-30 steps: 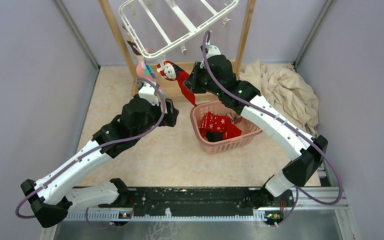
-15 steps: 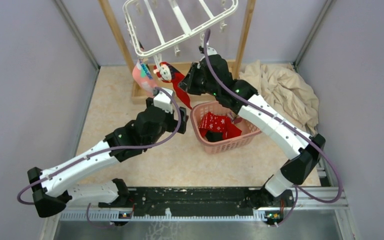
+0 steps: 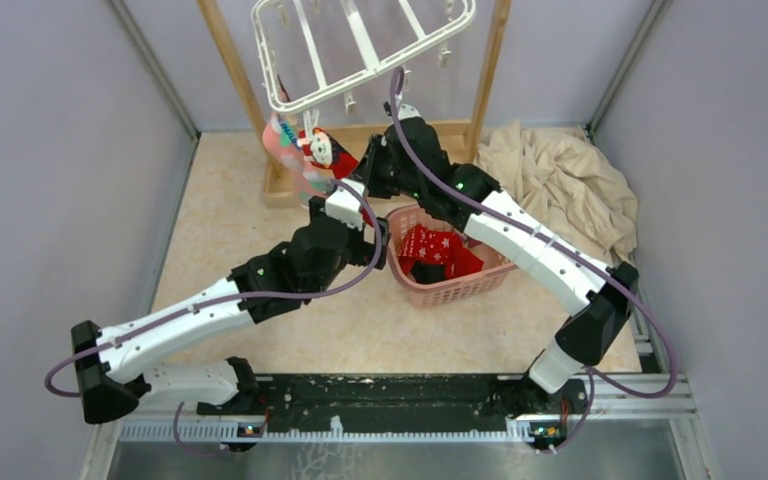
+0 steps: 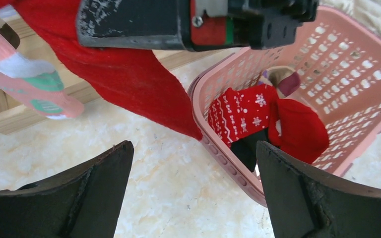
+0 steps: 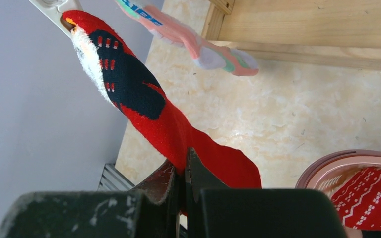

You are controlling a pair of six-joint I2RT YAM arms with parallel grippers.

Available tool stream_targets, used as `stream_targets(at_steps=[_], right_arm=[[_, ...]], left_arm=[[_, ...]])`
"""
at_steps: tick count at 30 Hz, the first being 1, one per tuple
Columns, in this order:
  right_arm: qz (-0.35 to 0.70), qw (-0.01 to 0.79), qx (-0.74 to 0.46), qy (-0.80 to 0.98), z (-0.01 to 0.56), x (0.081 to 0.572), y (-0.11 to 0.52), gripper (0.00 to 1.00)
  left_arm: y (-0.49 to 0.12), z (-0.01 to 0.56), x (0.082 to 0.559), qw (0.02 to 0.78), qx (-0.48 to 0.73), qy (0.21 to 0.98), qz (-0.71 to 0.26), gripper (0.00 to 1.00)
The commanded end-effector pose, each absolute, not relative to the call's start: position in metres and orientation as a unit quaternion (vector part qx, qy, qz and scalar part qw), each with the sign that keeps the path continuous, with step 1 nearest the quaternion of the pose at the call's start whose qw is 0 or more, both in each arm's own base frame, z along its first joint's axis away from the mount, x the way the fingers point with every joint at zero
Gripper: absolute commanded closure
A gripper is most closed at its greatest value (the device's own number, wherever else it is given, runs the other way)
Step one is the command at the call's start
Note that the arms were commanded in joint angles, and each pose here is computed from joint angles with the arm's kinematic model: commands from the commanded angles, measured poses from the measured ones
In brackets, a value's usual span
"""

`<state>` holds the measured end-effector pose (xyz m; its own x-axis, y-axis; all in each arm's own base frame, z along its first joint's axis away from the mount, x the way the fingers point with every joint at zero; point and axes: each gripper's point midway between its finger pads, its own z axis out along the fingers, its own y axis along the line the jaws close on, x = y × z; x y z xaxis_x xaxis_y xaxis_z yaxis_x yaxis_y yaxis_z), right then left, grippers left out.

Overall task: Remove the socks clipped to the hanger
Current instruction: Remove the sock from the hanger.

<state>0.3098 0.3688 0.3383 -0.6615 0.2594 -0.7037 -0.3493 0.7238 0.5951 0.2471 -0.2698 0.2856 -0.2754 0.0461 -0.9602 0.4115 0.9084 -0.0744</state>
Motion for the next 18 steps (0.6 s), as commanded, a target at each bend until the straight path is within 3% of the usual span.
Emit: stream_targets(at_steps=[1,10,18], right_arm=[[0.404,0.434,-0.021,0.805,0.375,0.304,0.376,1.0],[0.418,0.428,-0.022,0.801,0.38,0.296,0.379,1.0],[0.423,0.426,-0.027,0.8,0.379,0.294,0.382,1.0]], left_arm=[[-0.266,0.285,0.257,0.592,0.113,0.788,-0.126,0.01],[-0.261,0.284,0.264,0.608,0.079,0.783,-0.102,0.02],[-0.263,0.286,0.267,0.616,0.079,0.778,-0.096,0.36]])
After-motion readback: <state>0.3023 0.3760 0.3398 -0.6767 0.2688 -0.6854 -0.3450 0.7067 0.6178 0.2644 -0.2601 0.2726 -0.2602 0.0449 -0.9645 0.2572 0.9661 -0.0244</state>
